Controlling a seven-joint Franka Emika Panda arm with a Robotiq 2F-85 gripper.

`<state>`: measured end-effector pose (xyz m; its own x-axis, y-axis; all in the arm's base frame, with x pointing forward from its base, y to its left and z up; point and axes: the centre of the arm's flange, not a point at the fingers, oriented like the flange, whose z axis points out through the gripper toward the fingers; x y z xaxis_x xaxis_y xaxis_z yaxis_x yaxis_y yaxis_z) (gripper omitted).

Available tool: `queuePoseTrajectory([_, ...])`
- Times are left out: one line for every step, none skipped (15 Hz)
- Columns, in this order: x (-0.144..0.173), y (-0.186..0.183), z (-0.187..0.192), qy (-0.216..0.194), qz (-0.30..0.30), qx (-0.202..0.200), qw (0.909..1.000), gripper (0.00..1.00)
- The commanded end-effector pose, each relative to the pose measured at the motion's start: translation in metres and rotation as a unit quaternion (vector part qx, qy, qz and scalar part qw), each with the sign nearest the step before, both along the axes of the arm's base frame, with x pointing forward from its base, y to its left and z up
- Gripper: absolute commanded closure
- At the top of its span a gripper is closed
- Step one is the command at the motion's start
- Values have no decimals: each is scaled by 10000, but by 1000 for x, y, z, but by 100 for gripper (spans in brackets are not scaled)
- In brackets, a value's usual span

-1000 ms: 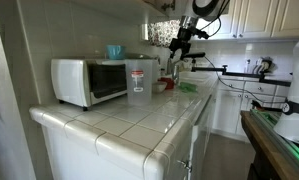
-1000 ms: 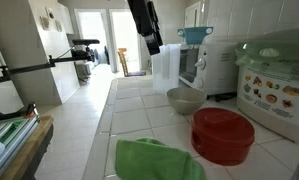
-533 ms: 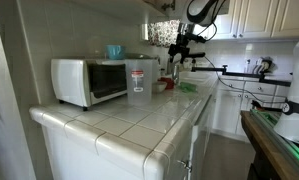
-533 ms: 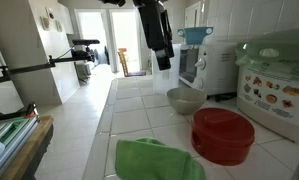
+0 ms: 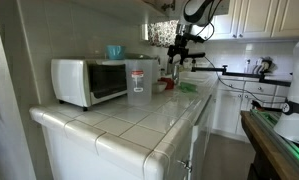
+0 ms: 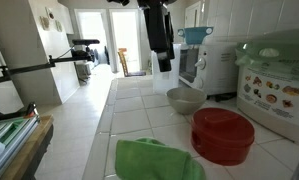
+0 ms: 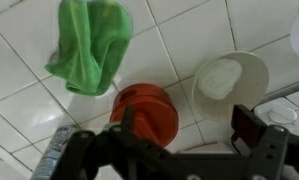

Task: Put the red lid on the plastic jug

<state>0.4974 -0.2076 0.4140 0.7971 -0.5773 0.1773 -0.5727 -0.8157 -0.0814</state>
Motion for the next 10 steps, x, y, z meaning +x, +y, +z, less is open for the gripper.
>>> queuePoseTrajectory([-2, 4, 1, -222, -8, -235, 9995, 0])
queuePoseTrajectory([-1, 0, -1, -268, 54, -309, 9991, 0])
queuePoseTrajectory([2, -5, -3, -296, 41, -375, 9988, 0])
queuePoseTrajectory([4, -11, -6, -304, 28, -430, 9986, 0])
queuePoseTrajectory([6, -16, -10, -294, 39, -456, 9985, 0])
queuePoseTrajectory([7, -20, -13, -284, 44, -436, 9986, 0])
queuePoseTrajectory([8, -26, -19, -197, 81, -380, 9990, 0])
queuePoseTrajectory([9, -31, -24, -97, 137, -277, 9995, 0])
queuePoseTrajectory([11, -36, -30, -28, 137, -235, 9996, 0])
queuePoseTrajectory([15, -42, -35, 42, 163, -262, 9995, 0])
